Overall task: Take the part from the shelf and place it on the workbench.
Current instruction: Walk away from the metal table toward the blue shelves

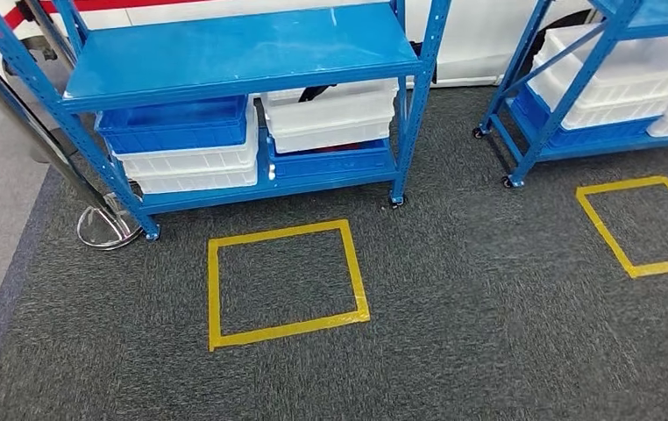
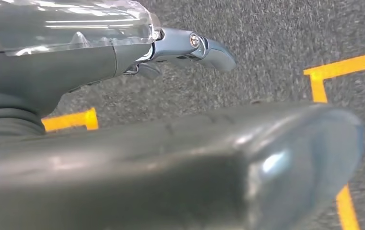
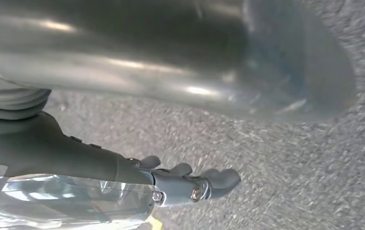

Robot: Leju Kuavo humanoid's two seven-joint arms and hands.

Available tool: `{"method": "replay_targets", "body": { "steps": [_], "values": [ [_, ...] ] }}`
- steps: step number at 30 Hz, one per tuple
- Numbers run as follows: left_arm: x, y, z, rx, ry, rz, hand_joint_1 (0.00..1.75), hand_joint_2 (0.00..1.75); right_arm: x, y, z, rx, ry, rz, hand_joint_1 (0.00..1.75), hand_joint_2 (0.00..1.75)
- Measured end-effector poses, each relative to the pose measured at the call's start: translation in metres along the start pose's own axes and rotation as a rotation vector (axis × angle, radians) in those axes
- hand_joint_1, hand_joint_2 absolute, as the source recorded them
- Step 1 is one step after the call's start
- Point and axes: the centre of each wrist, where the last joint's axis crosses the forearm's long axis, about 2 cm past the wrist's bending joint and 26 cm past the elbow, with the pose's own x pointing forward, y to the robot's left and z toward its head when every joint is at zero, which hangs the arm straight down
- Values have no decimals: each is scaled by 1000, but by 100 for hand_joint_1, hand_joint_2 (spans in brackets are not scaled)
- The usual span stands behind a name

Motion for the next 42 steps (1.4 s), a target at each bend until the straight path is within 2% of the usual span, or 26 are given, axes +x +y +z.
{"method": "replay_targets", "body": {
  "steps": [7, 18, 29, 37, 42],
  "values": [
    [0, -4, 1, 2, 1, 13, 0, 0, -2, -3, 2, -6, 12, 4, 0, 0],
    [-1, -3, 4, -16, -9, 32, 0, 0, -1, -1, 14, -10, 23, -70, 0, 0],
    [-4, -1, 8, -10, 4, 30, 0, 0, 8, -1, 21, -6, 19, -95, 0, 0],
    [-7, -7, 13, -23, 18, 42, 0, 0, -1, -2, 30, -12, 43, -87, 0, 0],
    [-2, -5, 9, -13, 5, 36, 0, 0, 0, 0, 32, -9, 42, -90, 0, 0]
  ]
}}
